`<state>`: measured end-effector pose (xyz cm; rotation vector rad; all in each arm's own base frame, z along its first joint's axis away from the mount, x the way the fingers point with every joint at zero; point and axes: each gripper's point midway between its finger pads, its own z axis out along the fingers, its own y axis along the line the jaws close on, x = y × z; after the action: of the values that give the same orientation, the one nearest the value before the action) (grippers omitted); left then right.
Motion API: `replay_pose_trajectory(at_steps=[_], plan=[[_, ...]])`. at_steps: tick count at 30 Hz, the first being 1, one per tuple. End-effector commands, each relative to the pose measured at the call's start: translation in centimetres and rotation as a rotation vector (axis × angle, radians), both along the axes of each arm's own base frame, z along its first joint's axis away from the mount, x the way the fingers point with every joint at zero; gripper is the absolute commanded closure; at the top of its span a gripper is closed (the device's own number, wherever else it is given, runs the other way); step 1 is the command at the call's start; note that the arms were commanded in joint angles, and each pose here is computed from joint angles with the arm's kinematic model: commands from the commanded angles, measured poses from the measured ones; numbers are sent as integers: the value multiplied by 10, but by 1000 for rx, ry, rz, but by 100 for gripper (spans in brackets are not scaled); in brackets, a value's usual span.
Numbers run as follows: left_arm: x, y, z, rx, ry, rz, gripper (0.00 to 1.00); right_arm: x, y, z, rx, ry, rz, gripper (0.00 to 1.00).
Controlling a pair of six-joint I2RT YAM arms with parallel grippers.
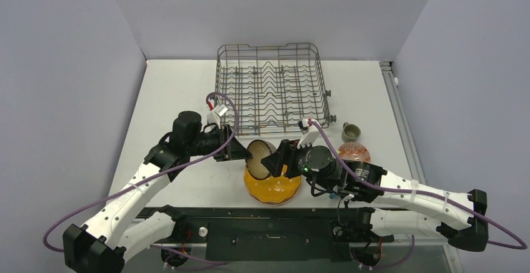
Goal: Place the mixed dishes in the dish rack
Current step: Turn the bowl upside down on the dish rack.
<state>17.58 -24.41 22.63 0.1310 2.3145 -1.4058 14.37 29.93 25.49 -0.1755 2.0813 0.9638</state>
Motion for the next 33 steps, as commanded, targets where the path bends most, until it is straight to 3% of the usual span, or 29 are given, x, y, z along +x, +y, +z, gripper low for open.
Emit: replay_pose_trajectory(at_steps=[1, 23, 33], plan=[[9, -3, 16, -31, -63, 18, 73, -1, 5, 48, 137, -52, 5, 100], [10, 15, 2, 95, -91, 63, 59, 26, 0, 41, 42, -49, -81, 100], [13, 32, 21, 163, -169, 110, 53, 71, -22, 37, -96, -77, -186, 100]])
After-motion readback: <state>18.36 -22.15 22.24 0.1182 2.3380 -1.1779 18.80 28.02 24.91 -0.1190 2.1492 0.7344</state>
